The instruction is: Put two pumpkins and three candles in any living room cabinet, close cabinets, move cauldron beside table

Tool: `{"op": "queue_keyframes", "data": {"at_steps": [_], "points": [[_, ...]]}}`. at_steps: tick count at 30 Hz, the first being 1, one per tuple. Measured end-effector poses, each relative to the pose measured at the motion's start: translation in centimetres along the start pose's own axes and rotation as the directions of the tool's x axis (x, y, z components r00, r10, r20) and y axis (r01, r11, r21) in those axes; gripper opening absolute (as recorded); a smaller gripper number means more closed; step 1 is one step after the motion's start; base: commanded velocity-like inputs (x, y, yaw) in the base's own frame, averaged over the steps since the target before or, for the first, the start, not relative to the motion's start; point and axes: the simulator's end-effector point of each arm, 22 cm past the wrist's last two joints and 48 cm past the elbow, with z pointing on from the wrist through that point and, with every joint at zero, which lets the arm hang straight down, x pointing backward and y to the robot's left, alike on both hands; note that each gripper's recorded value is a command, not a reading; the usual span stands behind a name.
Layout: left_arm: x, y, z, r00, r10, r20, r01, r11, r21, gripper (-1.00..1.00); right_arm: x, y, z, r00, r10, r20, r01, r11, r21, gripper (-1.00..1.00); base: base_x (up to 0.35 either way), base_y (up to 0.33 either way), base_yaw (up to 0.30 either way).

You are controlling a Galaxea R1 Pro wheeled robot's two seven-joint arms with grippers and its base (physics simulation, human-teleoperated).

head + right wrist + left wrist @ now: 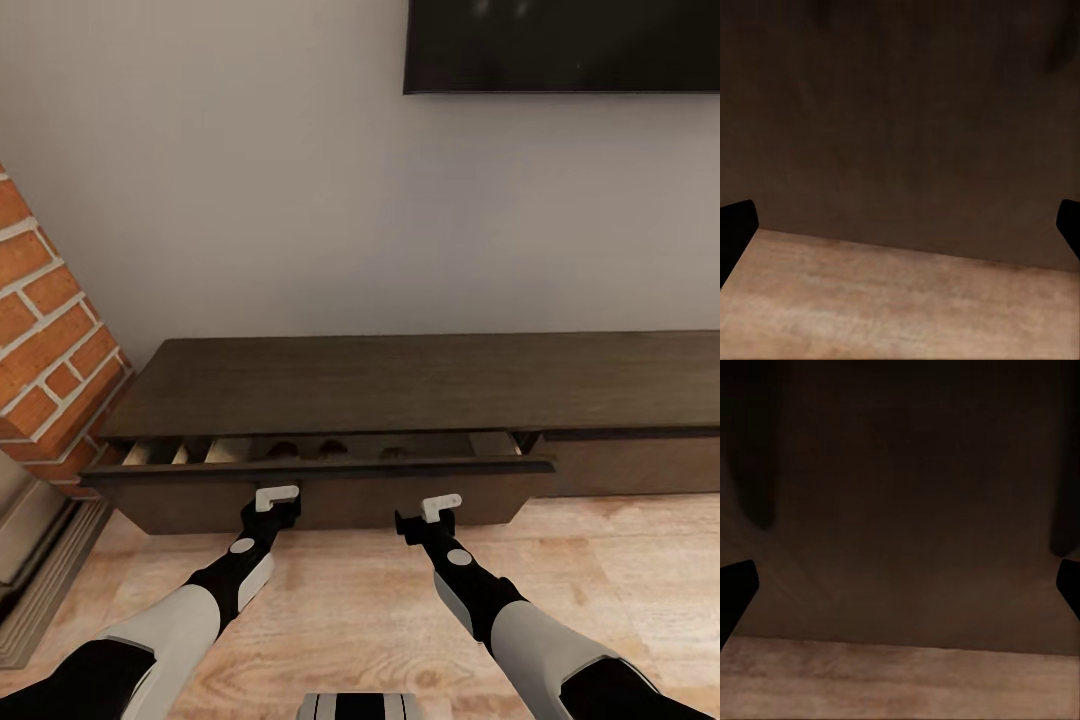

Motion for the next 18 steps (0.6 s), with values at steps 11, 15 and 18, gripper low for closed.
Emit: {"op": "queue_keyframes", "data": {"at_steps": [11, 15, 18], "points": [[-0.01, -0.01, 0.0, 1.0, 0.002, 0.0, -0.002, 1.0, 0.001, 1.0, 0.0, 0.0, 0.0, 1.0, 0.0, 0.0, 0.0, 1.0, 0.0, 1.0, 0.158, 0.0, 0.0], [-0.01, -0.05, 0.01, 1.0, 0.003, 0.0, -0.003, 1.0, 0.002, 1.0, 0.01, 0.0, 0.01, 1.0, 0.0, 0.0, 0.0, 1.0, 0.0, 1.0, 0.037, 0.0, 0.0], [0.0, -0.05, 0.01, 1.0, 0.003, 0.0, -0.003, 1.0, 0.002, 1.0, 0.01, 0.02, 0.01, 1.0, -0.001, 0.0, 0.001, 1.0, 0.0, 1.0, 0.03, 0.0, 0.0]]}}
